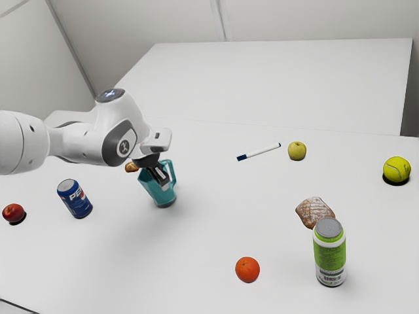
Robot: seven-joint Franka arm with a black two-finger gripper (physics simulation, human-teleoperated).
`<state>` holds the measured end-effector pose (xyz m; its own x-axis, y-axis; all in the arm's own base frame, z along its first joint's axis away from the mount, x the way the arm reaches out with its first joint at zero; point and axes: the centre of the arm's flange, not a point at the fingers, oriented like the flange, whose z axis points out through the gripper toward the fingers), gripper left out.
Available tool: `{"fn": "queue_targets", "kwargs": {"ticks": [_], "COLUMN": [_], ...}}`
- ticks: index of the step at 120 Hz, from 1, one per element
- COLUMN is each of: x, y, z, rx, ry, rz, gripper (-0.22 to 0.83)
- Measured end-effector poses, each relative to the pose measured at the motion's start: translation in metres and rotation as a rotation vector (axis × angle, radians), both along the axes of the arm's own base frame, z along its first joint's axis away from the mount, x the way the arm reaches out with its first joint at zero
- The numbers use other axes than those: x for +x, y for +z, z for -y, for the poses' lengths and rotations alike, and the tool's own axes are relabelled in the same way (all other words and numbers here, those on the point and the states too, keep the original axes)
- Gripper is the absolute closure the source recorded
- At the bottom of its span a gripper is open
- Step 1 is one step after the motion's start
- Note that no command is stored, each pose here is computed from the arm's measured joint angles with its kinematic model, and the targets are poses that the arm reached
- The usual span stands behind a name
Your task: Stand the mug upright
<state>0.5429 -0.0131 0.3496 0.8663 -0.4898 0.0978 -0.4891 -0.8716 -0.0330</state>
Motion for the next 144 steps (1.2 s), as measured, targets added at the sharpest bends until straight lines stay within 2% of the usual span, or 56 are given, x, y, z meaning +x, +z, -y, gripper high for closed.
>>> {"fn": "queue_targets", "kwargs": {"ticks": [47,72,84,98,108,125,144], "x": [0.003,0.004,0.012,0.039,0.058,0.081,0.080], "y": [0.011,0.043,0.068,0.115,0.141,0.153,0.148], "z": [0.000,0.000,0.001,0.002,-0.001,-0.020,-0.018], "rx": [-0.006,-0.019,-0.029,-0.051,-0.054,-0.045,-0.039], "ry": [0.037,0.051,0.059,0.087,0.121,0.196,0.242], "rz": [0.022,0.067,0.091,0.094,0.052,-0.054,-0.156], "gripper": [0.31,0.16,0.10,0.06,0.04,0.02,0.01]}}
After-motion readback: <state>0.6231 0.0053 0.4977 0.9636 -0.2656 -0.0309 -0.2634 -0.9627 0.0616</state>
